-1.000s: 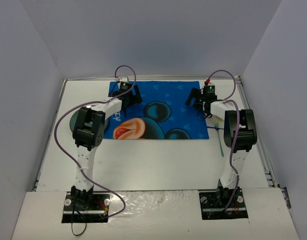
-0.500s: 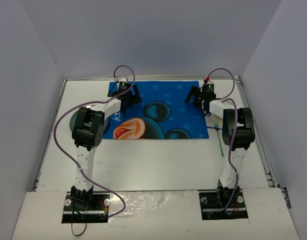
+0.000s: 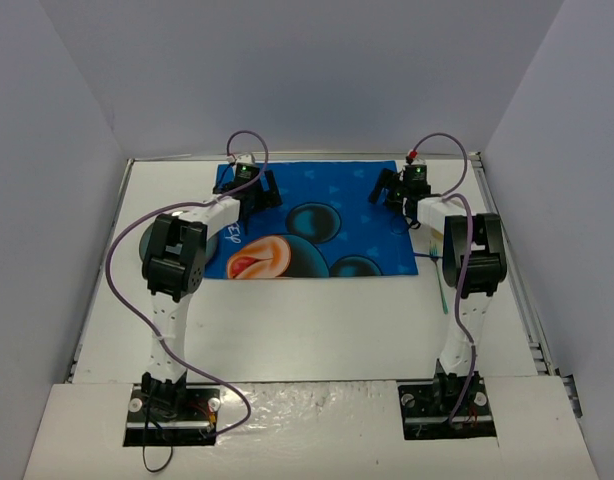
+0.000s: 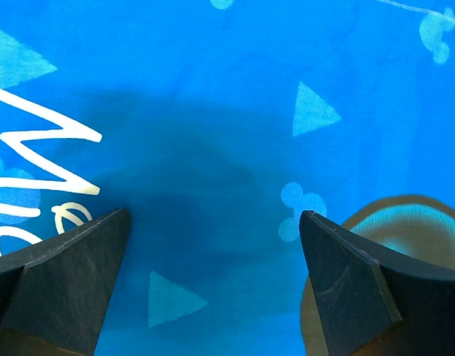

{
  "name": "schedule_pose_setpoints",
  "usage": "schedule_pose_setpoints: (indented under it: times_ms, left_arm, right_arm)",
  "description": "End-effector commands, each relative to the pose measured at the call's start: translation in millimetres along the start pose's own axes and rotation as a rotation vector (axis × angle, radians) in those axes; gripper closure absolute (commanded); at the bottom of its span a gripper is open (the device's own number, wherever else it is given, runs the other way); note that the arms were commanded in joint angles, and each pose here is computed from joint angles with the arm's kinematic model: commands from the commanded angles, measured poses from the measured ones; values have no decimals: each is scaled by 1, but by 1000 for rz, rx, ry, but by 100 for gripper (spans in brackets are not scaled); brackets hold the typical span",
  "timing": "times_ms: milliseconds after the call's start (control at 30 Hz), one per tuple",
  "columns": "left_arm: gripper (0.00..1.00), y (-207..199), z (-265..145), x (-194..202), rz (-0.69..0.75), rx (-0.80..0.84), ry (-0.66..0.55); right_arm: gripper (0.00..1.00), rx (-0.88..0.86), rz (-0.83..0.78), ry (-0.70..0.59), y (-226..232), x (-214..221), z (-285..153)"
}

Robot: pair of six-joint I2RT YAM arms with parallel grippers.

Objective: Set the dinner table for one person

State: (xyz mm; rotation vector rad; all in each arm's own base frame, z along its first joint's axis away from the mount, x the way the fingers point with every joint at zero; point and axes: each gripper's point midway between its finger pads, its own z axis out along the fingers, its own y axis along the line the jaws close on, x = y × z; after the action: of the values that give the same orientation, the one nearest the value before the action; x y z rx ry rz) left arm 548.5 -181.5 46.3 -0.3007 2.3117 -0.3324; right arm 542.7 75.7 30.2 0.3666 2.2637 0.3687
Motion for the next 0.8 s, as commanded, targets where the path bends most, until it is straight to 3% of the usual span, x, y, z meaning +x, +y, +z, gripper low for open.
schedule_pose_setpoints:
  times_ms: [0, 200, 300, 500, 767]
  left_arm:
    - [3, 4, -27, -15, 42, 18, 42]
    - [3, -37, -92, -70, 88, 156, -65]
    - [3, -41, -124, -73, 88, 158, -83]
    - [3, -5, -155, -7, 80, 44, -17]
    - [3, 46, -169, 78, 60, -39, 78]
  right_arm:
    - [1, 32, -24, 12, -7, -6, -10]
    - [1, -61, -69, -127, 32, -67, -67]
    - [1, -103, -50, -165, 48, -77, -99]
    - [0, -126, 62, -142, 50, -43, -131]
    - [0, -127, 116, -54, 26, 44, -149]
